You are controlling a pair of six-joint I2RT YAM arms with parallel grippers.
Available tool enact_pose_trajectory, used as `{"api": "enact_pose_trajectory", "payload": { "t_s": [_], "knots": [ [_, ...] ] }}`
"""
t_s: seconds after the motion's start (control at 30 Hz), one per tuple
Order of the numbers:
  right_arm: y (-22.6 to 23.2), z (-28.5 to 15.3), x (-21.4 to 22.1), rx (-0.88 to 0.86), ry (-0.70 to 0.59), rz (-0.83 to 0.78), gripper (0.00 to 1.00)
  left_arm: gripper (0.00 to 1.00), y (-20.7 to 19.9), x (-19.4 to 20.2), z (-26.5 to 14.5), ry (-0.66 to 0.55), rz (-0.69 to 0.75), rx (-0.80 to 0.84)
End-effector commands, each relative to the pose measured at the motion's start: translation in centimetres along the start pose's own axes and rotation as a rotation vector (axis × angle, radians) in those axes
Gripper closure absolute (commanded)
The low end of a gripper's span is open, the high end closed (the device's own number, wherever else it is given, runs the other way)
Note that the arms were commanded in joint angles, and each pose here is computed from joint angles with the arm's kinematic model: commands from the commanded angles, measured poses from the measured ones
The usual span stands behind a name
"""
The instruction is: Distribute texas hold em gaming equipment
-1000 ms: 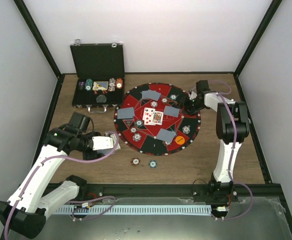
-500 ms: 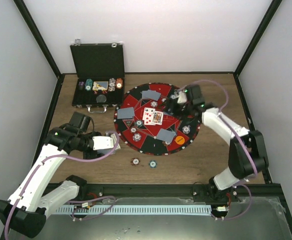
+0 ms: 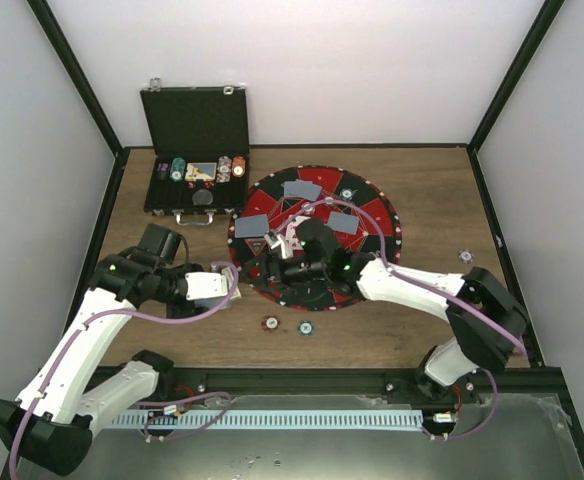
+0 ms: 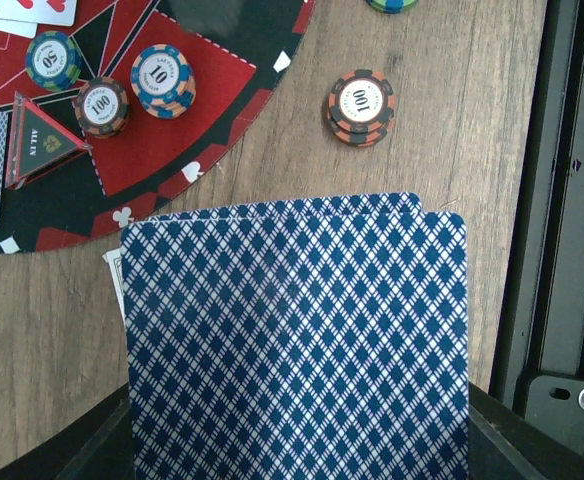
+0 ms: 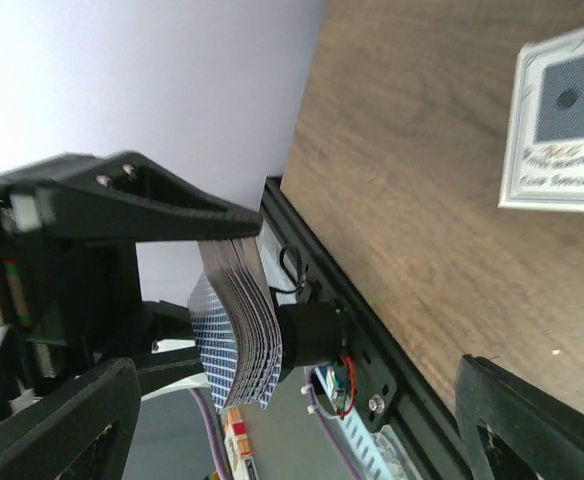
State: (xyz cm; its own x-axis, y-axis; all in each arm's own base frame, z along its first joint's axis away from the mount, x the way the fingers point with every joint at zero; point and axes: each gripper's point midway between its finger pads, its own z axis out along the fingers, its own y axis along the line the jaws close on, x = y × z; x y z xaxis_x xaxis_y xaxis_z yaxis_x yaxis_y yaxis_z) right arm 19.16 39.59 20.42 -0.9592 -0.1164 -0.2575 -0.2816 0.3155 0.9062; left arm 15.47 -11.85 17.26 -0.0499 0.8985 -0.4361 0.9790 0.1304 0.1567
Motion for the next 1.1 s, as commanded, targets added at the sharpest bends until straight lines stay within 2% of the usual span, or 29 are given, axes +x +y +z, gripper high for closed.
{"api": "enact_pose_trajectory", "payload": {
  "t_s": [0.0, 0.2, 0.6, 1.07],
  "knots": [
    [1.7, 2.7, 1.1, -0.074, 0.032, 0.002, 0.12, 0.93, 0.3, -1.1, -0.7, -0.048, 0.015, -0.015],
    [2.2, 5.4, 1.9, -0.115, 0.075, 0.006, 0.14, 0.92, 0.4, -1.2, -0.9, -0.050, 0.016, -0.020],
    [3.0, 7.2, 1.6, -0.196, 0.114, 0.013, 0.17, 0.92, 0.3, -1.1, -0.8, -0.045, 0.014, -0.016],
    [0.7, 8.3, 2.3, -0.188, 0.166, 0.044, 0.31, 0.92, 0.6, -1.4, -1.0, -0.048, 0.012, -0.017]
  ]
}}
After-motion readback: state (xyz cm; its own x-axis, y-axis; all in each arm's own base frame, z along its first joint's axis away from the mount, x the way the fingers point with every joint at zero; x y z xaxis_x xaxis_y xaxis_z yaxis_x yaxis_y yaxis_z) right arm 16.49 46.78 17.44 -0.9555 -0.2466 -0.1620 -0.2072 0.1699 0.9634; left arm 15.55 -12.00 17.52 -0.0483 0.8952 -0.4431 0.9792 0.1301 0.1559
